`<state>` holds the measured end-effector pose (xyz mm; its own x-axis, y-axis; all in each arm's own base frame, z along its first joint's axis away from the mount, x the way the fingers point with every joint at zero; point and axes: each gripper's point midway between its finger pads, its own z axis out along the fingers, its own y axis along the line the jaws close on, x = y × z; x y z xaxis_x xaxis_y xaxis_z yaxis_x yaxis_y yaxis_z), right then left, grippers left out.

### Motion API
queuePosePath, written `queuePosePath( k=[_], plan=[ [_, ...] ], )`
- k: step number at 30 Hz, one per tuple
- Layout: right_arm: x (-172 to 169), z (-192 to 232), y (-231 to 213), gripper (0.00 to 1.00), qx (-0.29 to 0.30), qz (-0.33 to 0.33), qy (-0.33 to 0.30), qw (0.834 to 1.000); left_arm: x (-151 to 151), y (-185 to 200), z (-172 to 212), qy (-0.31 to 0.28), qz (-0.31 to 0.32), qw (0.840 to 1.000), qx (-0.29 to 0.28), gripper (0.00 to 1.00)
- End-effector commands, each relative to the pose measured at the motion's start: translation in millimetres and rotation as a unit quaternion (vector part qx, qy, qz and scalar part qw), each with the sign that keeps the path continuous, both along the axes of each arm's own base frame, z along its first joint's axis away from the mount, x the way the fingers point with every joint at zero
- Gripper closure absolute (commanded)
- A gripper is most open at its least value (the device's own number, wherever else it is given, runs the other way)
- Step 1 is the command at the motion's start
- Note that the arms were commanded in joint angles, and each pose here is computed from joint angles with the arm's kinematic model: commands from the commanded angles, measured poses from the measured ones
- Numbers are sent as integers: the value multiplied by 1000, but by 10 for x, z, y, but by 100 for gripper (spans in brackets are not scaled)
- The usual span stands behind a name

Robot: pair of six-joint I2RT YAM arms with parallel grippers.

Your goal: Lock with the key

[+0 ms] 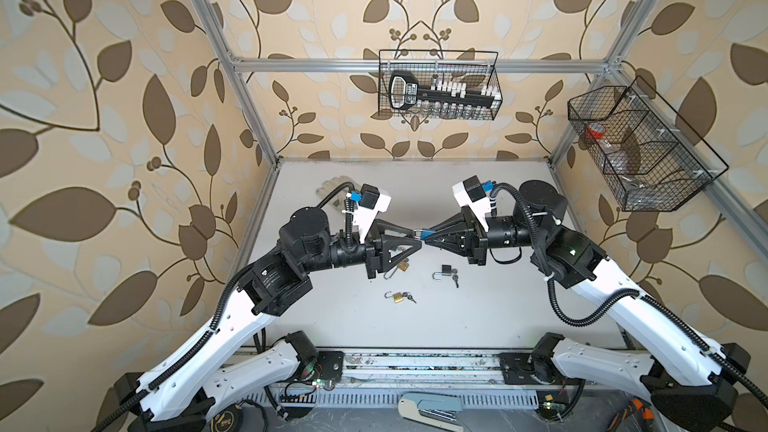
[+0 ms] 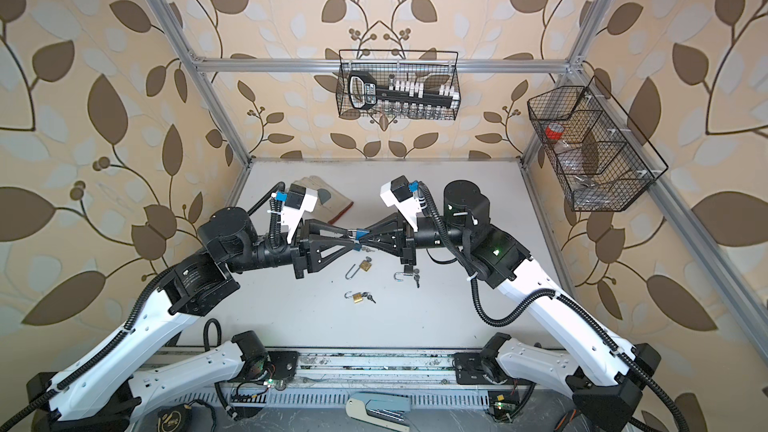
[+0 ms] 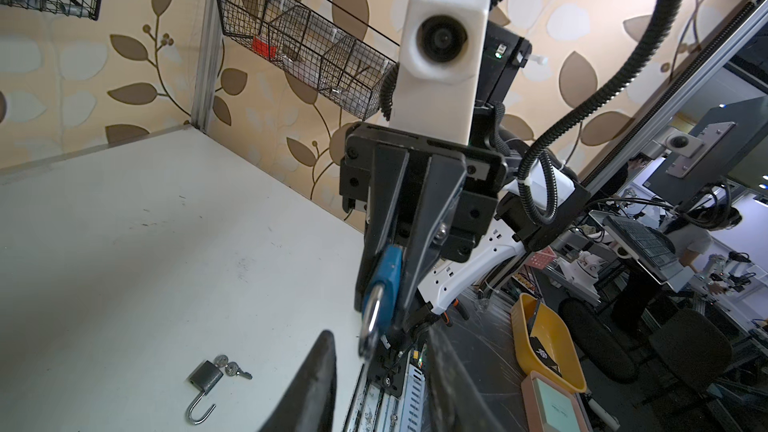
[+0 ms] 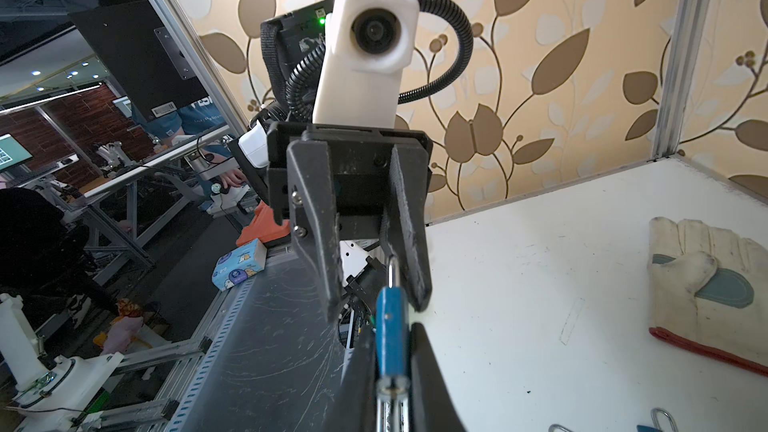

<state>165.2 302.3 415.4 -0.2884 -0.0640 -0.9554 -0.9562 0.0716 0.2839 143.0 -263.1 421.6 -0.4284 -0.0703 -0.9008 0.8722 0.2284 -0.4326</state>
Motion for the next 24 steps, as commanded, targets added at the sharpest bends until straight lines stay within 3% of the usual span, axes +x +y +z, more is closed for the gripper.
queuePosePath(
  k=[1, 24],
  plan=[
    [-74, 11, -47, 100, 1, 7, -11, 1000, -58, 89, 265, -35, 12, 999, -28, 64],
    [-89, -74, -15, 100, -7, 22, 7, 1000, -91, 26, 291, -33, -12, 999, -34, 75]
  ],
)
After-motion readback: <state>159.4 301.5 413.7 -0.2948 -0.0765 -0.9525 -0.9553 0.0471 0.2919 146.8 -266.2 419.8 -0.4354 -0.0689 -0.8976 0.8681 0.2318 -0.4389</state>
